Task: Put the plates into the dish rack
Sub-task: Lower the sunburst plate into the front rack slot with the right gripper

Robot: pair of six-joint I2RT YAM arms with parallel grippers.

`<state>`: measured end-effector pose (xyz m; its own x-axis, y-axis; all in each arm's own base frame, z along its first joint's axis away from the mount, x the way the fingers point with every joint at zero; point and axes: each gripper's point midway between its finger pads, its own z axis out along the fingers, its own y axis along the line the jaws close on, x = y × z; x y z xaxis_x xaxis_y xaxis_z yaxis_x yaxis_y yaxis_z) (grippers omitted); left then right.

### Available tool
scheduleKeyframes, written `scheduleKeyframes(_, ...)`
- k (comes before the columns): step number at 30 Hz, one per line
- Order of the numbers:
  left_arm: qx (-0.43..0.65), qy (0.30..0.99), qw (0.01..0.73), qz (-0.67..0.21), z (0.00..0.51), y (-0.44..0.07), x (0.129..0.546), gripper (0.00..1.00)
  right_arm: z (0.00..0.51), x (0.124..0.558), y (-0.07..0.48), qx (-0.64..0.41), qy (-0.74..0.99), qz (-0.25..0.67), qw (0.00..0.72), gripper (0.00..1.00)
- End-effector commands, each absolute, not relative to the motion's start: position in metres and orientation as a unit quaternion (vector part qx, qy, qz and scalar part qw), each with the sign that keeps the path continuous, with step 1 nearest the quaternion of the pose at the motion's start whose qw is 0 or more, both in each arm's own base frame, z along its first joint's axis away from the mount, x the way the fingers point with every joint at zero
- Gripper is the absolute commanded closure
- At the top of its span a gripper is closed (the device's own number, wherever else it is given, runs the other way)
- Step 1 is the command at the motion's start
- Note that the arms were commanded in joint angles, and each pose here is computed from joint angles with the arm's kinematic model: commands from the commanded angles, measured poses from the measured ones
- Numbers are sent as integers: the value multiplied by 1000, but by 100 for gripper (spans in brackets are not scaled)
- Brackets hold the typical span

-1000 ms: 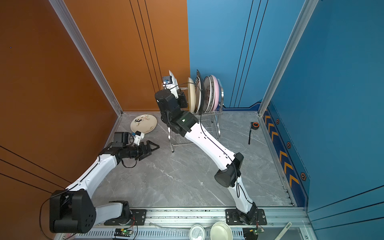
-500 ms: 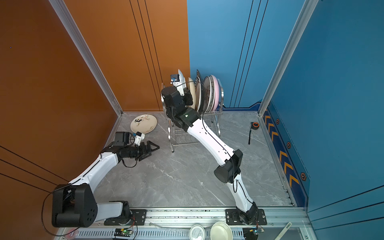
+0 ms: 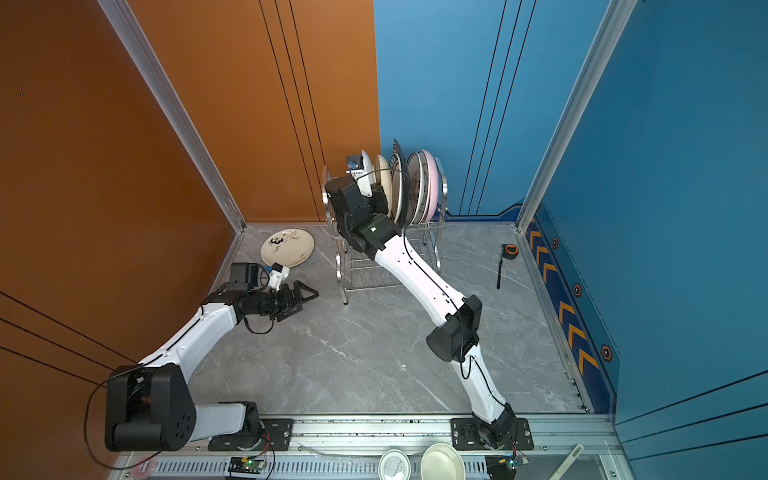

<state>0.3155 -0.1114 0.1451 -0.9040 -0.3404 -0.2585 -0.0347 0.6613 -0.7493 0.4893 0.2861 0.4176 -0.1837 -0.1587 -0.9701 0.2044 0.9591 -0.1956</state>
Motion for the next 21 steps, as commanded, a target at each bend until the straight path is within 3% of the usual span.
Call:
scheduleKeyframes(1, -99, 891, 203, -393, 151, -108, 320, 4, 433, 486, 282, 40, 749, -118, 651, 94)
scheduleKeyframes(8, -100, 891, 204, -394, 151, -107, 316, 4, 437, 481, 279, 39, 750, -119, 649, 75)
scheduleKeyframes(21, -104, 889, 211, -394, 153, -107, 306, 3, 458, 459, 279, 28, 746, -109, 657, 58)
